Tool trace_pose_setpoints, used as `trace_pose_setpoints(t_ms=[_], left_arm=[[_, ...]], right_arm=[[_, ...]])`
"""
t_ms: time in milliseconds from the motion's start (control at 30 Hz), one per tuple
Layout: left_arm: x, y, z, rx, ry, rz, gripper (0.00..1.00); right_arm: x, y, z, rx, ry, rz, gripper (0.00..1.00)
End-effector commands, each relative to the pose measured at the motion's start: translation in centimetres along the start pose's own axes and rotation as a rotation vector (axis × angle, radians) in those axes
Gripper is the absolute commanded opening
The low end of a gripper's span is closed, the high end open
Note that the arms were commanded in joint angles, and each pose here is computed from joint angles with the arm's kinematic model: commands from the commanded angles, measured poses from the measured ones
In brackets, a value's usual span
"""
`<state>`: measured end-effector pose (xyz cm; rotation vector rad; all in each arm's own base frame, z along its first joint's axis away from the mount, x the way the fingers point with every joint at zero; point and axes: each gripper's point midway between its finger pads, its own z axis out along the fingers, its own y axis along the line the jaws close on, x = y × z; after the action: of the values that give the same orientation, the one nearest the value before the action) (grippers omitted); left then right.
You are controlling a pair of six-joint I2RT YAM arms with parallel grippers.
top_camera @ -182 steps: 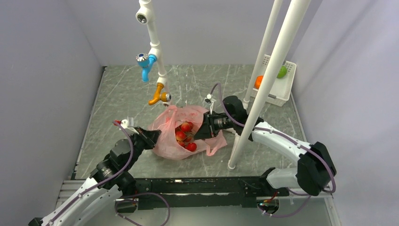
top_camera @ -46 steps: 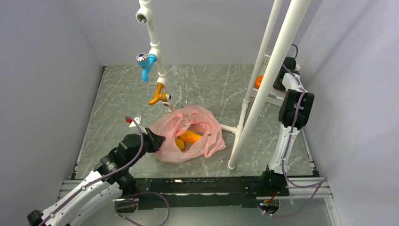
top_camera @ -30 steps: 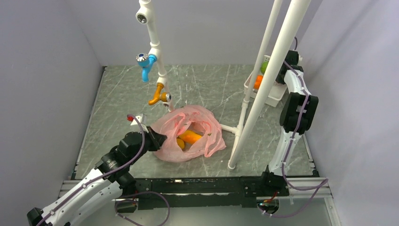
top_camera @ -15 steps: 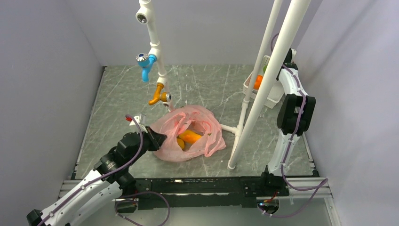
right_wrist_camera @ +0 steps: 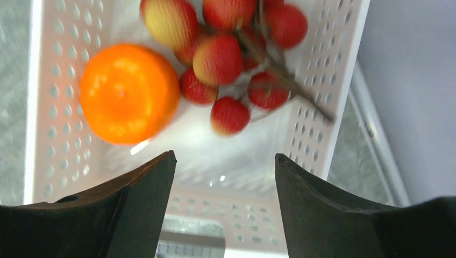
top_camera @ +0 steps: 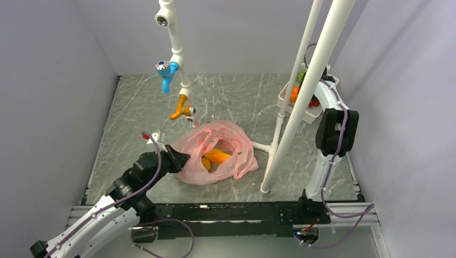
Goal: Take the fake fruits out of the plastic bag
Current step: Place the fake fruit in the bin, then take out the fake fruit from the plastic bag.
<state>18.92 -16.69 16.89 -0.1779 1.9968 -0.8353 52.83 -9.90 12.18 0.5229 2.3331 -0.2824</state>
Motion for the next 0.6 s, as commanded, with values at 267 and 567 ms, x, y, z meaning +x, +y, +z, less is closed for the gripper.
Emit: trace_pose_setpoints(t_ms=[267, 567], left_arm=[[-0.8, -1.0, -0.6, 0.041, -0.024, -0.018, 0.00], [-0.9, -1.4, -0.6, 0.053, -0.012, 0.007, 0.00]], right_arm=[[8.0, -0.1, -13.9, -0.252, -0.029, 0.221, 0.70], [16.3, 4.0, -23.6, -0.739, -0.011, 0.092, 0.74]])
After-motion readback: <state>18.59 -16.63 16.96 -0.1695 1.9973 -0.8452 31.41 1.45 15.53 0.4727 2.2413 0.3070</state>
